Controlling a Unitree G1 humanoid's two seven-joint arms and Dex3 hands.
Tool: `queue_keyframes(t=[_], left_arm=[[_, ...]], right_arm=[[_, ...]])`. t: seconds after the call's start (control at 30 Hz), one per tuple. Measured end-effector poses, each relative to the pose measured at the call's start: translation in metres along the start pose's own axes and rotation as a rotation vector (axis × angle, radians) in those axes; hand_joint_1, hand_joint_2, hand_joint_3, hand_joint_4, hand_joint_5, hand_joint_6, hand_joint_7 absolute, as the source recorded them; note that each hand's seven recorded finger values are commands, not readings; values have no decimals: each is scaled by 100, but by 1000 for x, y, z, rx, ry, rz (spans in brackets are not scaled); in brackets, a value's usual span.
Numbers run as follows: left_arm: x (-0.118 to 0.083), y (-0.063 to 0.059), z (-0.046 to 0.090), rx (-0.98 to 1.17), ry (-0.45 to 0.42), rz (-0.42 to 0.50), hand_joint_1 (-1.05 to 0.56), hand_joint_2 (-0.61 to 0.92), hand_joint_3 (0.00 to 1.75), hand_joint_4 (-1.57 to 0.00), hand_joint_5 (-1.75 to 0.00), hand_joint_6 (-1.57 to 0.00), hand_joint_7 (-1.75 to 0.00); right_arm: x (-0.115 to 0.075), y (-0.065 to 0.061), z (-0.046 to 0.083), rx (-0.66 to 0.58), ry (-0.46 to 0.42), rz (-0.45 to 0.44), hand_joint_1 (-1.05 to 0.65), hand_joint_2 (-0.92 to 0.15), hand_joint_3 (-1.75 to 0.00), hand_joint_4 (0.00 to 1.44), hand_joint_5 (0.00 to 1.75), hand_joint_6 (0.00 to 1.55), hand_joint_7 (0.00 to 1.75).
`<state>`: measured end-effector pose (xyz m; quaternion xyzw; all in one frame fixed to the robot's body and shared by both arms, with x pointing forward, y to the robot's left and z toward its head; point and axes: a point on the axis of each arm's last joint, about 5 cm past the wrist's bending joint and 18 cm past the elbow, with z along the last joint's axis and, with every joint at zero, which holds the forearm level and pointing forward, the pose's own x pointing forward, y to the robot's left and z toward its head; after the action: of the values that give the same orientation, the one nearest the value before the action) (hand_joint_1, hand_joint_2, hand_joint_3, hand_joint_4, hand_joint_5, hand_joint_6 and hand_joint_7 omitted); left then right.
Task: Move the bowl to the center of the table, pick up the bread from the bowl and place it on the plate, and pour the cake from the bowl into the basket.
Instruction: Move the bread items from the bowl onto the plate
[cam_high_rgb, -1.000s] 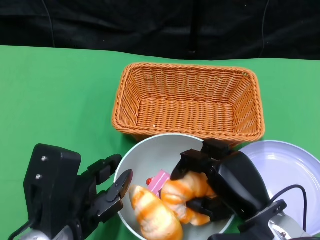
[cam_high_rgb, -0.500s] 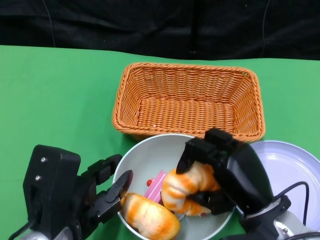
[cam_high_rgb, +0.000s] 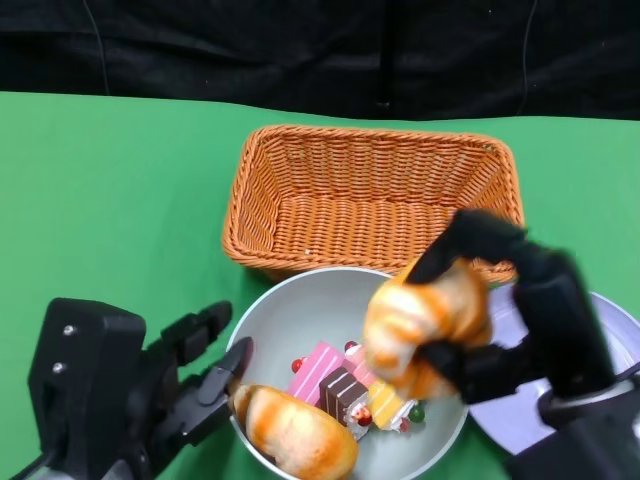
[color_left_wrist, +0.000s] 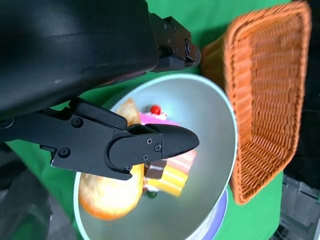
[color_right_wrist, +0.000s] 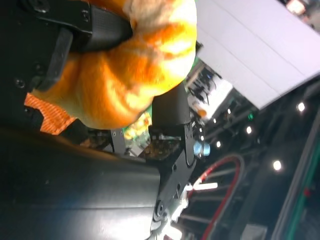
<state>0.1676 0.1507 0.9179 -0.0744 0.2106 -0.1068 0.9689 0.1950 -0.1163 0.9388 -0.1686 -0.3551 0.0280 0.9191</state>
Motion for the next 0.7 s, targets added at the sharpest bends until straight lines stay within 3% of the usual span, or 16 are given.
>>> queue_keyframes(t=[0.1,0.27,0.7], left_arm=[[0,1,0,4,-8,4,-59,92,49,-14,-17,-17,-2],[-5,10,6,37,-75,50,-58,92,49,-14,-17,-16,-1],[-7,11,8,67,-101,72,-59,92,48,-14,-19,-17,-1]], right_arm=[[0,-2,1,2,18,5,-3,-16,-175,102,175,87,156],[3,-20,2,-31,81,-36,0,-16,-175,103,175,87,157],[2,-27,0,-71,110,-26,0,-18,-175,102,175,86,159]])
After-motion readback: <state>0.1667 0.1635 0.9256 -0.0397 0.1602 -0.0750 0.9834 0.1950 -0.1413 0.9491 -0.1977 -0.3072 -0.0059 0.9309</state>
